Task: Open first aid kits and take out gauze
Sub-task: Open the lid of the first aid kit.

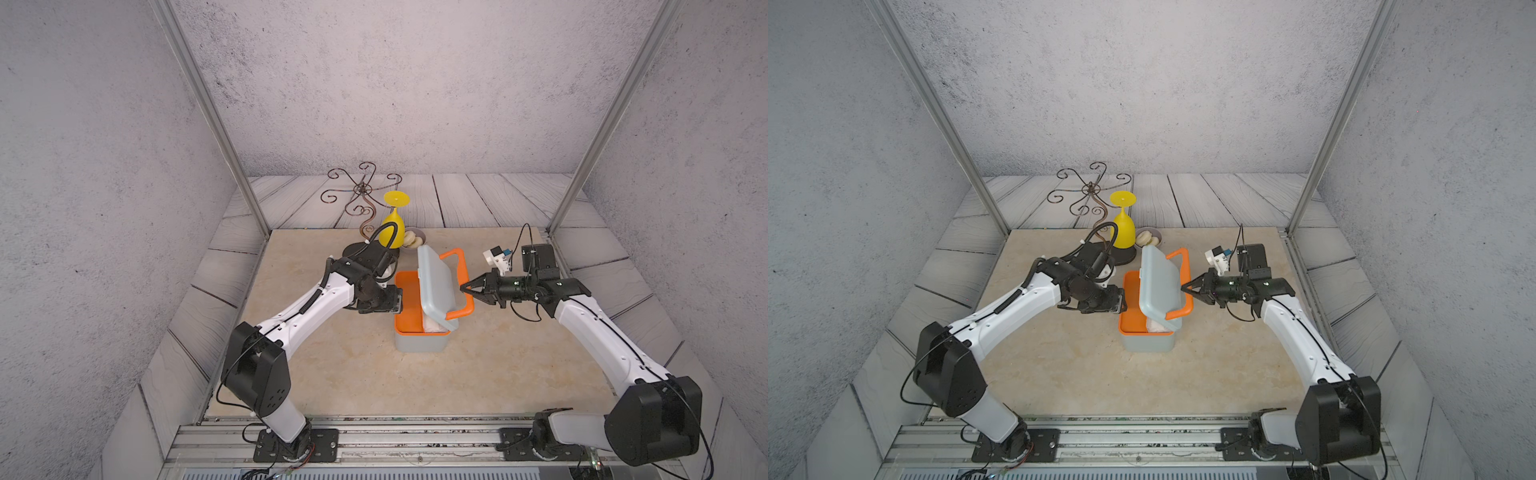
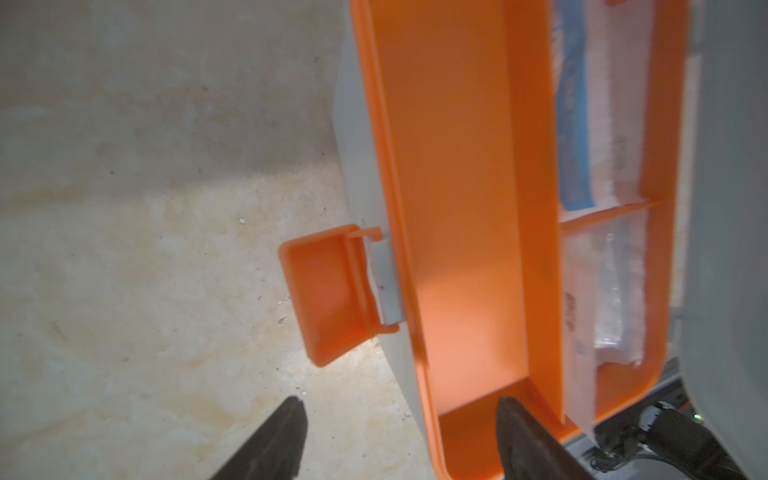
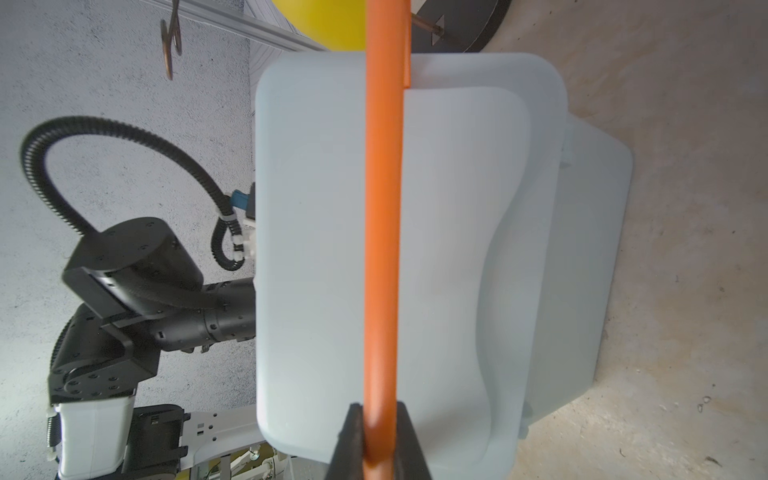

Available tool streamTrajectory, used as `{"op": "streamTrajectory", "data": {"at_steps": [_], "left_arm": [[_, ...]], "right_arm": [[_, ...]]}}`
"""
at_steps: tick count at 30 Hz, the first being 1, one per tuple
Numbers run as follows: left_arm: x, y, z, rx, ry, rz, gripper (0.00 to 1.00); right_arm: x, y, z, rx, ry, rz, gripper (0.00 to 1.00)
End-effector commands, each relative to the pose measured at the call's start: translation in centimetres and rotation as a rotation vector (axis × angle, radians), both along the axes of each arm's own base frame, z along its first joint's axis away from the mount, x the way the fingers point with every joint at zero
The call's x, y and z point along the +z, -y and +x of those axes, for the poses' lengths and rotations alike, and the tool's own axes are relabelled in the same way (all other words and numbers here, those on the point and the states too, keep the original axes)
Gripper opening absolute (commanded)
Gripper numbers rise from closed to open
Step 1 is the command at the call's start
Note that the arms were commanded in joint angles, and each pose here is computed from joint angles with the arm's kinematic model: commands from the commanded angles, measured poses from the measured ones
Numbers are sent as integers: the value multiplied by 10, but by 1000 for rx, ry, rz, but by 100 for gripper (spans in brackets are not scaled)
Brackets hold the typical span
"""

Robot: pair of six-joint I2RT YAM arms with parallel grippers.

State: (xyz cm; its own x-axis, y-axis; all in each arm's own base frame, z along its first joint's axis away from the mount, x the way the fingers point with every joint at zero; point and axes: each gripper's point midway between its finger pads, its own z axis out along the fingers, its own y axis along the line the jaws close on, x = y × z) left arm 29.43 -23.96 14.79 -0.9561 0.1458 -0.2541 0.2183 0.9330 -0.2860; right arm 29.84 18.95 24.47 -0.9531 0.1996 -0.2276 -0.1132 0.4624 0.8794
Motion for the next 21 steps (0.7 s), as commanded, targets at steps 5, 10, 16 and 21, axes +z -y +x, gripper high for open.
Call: {"op": "streamTrajectory", "data": {"at_steps": [5,10,16,21], "left_arm": [[-37,-17,-7,-34,-59,180,75],[-44,-20,-6,-32,-73,206,75],[-47,-24,-7,-26,-75,226,75],[-49,-26,-7,-21,-76,233,75]], "right_arm": [[3,13,-3,-18,60,27,0],[-13,29,-6,-62,36,-4,0],[-46,61,-12,-168,-16,-80,2],[-63,78,-17,-228,-40,-180,10]]}}
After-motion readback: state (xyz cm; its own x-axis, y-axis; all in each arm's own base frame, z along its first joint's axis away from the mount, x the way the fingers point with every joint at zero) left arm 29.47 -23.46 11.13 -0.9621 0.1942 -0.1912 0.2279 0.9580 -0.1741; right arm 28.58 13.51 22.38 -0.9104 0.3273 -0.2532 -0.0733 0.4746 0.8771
